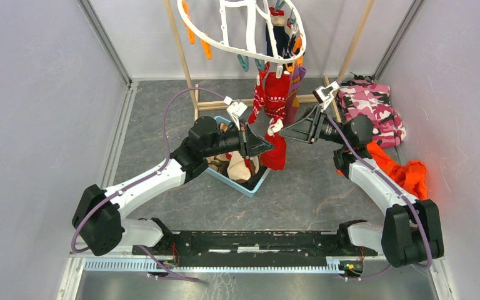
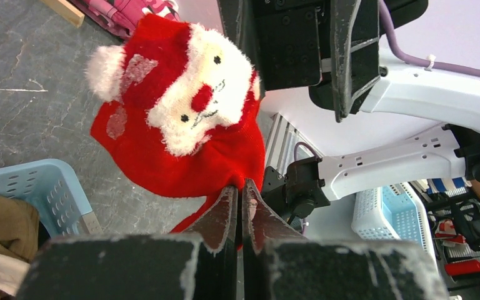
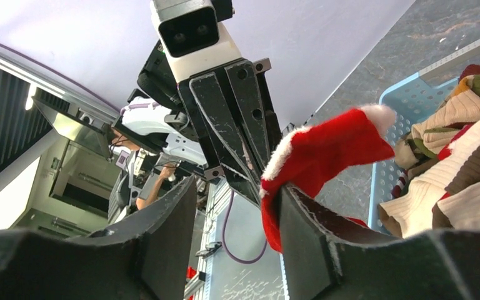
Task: Clip the socks to the hanger
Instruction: Pick up the sock from the bin.
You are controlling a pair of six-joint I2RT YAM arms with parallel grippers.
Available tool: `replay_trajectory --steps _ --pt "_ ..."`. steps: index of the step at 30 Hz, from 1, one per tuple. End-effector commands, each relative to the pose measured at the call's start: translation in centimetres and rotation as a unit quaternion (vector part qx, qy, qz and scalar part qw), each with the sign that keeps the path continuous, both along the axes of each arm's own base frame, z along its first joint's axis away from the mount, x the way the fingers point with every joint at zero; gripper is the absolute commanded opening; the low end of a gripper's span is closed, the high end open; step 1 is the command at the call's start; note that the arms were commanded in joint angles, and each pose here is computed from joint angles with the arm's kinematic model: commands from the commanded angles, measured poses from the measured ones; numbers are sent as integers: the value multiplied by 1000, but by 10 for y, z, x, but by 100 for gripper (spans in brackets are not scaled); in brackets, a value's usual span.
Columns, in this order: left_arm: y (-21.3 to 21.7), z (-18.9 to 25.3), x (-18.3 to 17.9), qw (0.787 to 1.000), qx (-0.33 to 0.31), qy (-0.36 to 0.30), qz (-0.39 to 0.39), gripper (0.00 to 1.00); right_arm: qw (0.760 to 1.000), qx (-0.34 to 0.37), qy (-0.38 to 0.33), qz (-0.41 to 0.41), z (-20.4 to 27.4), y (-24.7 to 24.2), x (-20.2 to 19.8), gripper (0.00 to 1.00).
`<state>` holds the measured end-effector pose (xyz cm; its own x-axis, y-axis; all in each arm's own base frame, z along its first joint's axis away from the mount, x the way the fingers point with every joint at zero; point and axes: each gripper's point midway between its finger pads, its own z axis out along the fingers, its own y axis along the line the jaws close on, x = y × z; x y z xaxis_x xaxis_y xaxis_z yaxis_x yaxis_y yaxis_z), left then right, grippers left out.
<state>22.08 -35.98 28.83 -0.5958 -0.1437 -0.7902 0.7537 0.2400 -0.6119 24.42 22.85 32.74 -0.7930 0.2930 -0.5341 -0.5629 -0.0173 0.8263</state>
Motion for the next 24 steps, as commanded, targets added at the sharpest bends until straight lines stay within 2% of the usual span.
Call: replay_trajectory --steps 1,6,10,12,13,16,18,21,24 --pt "-5 10 -3 1000 -19 -6 -10 2 997 -31 -66 -22 9 0 5 53" --pt "-6 10 -5 1000 -19 -7 -14 2 987 -121 -89 -54 -17 -2 23 31" --pt "-6 5 -6 1000 -15 -3 -16 2 982 -133 -117 -57 -18 -3 24 2" --pt "-4 1 -6 1000 -6 -1 -12 6 978 -139 -145 -51 -18 -3 23 0" --pt "-2 -2 -6 1000 0 -2 -8 10 975 -142 -163 -45 -16 -3 22 0" --pt "9 -8 -6 1000 17 -20 13 35 955 -162 -249 -8 -14 -4 14 0" --pt "23 -1 -10 998 15 -53 31 50 929 -186 -320 25 -20 -6 6 0" --pt "43 6 -17 992 13 -111 53 69 879 -226 -415 66 -29 -14 -5 0" --pt "59 14 -28 983 4 -173 60 84 815 -227 -522 112 -32 -20 -28 0"
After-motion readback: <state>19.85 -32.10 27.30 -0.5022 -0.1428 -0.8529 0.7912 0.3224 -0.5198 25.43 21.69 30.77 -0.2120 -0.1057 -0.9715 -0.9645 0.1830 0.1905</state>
